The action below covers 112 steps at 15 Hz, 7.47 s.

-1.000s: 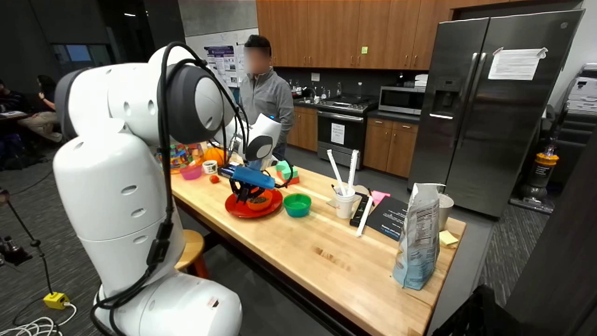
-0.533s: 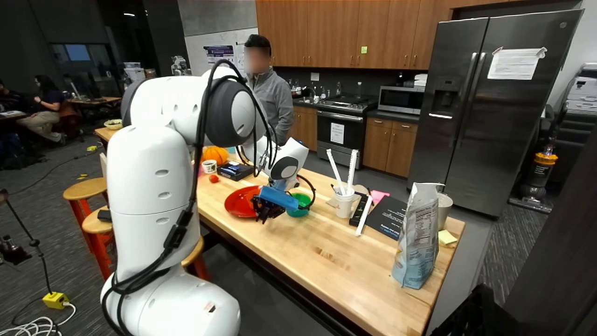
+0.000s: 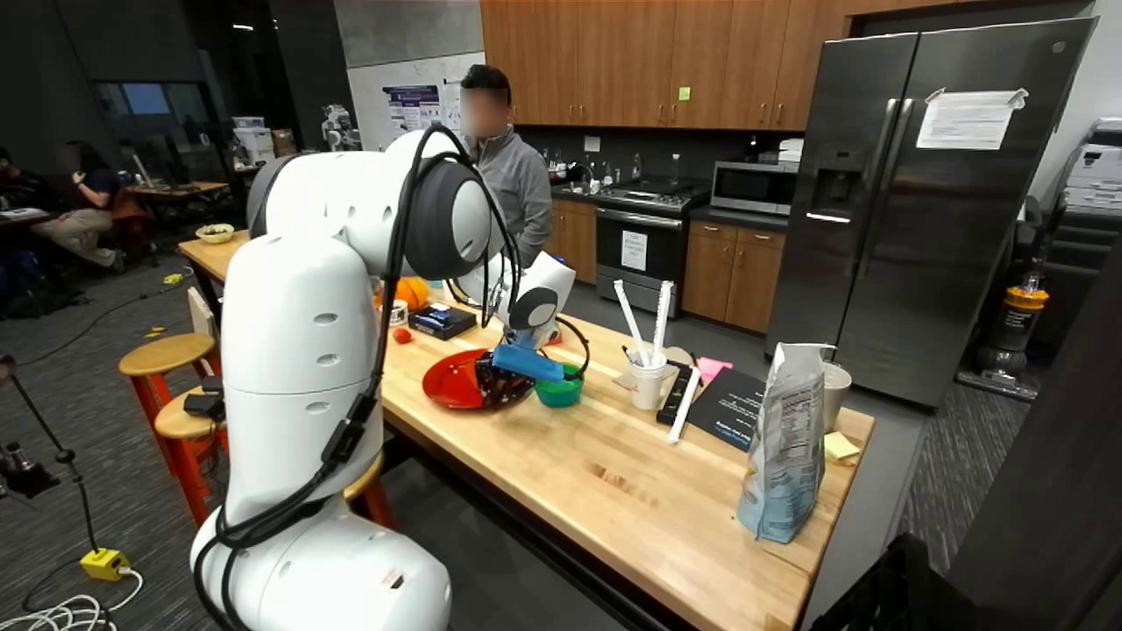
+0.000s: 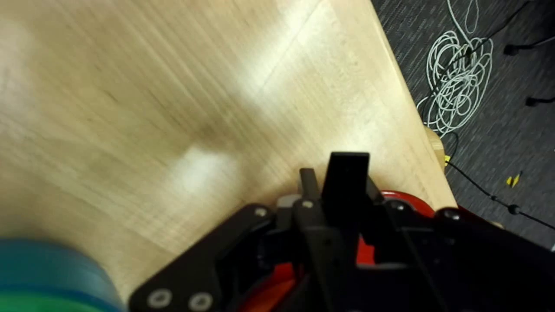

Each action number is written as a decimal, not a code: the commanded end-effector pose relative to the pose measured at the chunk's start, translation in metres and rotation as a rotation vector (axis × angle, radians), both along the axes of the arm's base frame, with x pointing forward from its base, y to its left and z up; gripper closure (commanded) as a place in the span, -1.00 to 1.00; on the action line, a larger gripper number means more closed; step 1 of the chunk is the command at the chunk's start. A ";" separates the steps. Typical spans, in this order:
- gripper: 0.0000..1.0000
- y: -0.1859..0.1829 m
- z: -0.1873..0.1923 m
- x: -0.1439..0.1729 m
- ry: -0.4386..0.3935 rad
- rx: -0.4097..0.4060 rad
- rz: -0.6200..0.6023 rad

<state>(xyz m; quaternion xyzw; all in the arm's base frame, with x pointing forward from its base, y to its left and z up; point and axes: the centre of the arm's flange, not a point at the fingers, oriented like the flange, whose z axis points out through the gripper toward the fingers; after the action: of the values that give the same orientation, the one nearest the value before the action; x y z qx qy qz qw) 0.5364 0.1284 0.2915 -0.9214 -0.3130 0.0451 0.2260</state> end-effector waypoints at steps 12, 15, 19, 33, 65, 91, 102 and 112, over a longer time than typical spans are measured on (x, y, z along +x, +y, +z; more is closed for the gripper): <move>0.52 0.039 0.023 0.007 -0.068 -0.141 0.123; 0.88 0.037 0.024 0.007 -0.076 -0.147 0.120; 0.88 0.036 0.029 0.006 -0.093 -0.183 0.124; 0.88 0.038 0.042 0.006 -0.155 -0.363 0.172; 0.52 0.092 0.054 0.001 -0.313 -1.012 0.302; 0.88 0.122 0.023 0.047 -0.079 -0.744 0.559; 0.88 0.085 0.050 0.058 -0.097 -0.723 0.451; 0.88 0.099 0.089 0.055 -0.211 -0.606 0.466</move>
<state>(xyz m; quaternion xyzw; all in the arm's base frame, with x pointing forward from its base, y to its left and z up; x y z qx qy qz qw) 0.5996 0.2343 0.3630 -0.8510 -0.5004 0.1066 -0.1187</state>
